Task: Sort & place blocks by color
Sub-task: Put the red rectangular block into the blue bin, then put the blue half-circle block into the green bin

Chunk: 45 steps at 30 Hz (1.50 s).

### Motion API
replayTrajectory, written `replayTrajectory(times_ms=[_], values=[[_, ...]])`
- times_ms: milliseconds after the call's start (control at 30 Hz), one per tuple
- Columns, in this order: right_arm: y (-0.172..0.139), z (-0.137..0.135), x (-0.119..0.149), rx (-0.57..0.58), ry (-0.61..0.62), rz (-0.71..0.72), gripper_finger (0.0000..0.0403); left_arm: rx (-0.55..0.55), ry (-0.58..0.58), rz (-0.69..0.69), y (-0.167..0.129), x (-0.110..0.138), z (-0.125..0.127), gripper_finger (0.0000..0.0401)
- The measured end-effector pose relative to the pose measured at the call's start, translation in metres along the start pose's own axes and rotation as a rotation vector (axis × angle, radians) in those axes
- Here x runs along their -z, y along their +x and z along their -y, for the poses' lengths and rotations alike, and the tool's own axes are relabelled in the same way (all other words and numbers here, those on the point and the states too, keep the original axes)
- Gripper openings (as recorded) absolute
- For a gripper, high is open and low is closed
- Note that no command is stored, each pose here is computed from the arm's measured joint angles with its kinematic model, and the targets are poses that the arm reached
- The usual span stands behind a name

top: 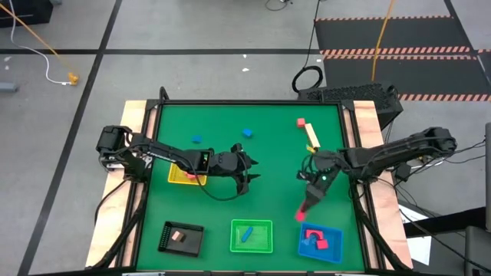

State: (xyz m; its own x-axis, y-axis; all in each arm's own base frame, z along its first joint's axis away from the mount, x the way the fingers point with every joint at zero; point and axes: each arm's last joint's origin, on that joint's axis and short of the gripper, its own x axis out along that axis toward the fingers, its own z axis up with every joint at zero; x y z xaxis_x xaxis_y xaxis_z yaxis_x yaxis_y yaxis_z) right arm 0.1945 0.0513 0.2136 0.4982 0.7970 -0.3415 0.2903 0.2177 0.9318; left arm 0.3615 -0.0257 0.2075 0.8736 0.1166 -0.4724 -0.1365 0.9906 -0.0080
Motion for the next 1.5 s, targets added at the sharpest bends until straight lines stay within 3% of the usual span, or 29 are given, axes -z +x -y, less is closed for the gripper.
replayTrajectory(times_ms=[333,533,933,1200,1333,1500], values=[[0.029,0.005,0.045,0.134,0.119,-0.242,0.0044,-0.013,0.006,-0.101,-0.001,0.01,-0.001,0.0225],[0.036,0.007,0.052,0.184,0.161,-0.161,0.0069,-0.019,-0.015,-0.122,-0.001,0.012,-0.002,0.0225],[0.05,0.015,0.059,0.259,0.171,-0.171,0.0088,-0.086,-0.053,-0.114,0.0,0.011,-0.008,0.0225],[0.052,0.013,0.06,0.236,0.152,-0.15,0.0165,-0.202,-0.159,-0.122,0.002,0.012,-0.026,0.0225],[0.052,0.011,0.06,0.221,0.145,-0.154,0.0205,-0.264,-0.193,-0.24,0.0,0.023,-0.042,0.0225],[0.05,0.005,0.06,0.174,0.161,-0.15,0.022,-0.37,-0.252,-0.427,-0.008,0.039,-0.071,0.0225]])
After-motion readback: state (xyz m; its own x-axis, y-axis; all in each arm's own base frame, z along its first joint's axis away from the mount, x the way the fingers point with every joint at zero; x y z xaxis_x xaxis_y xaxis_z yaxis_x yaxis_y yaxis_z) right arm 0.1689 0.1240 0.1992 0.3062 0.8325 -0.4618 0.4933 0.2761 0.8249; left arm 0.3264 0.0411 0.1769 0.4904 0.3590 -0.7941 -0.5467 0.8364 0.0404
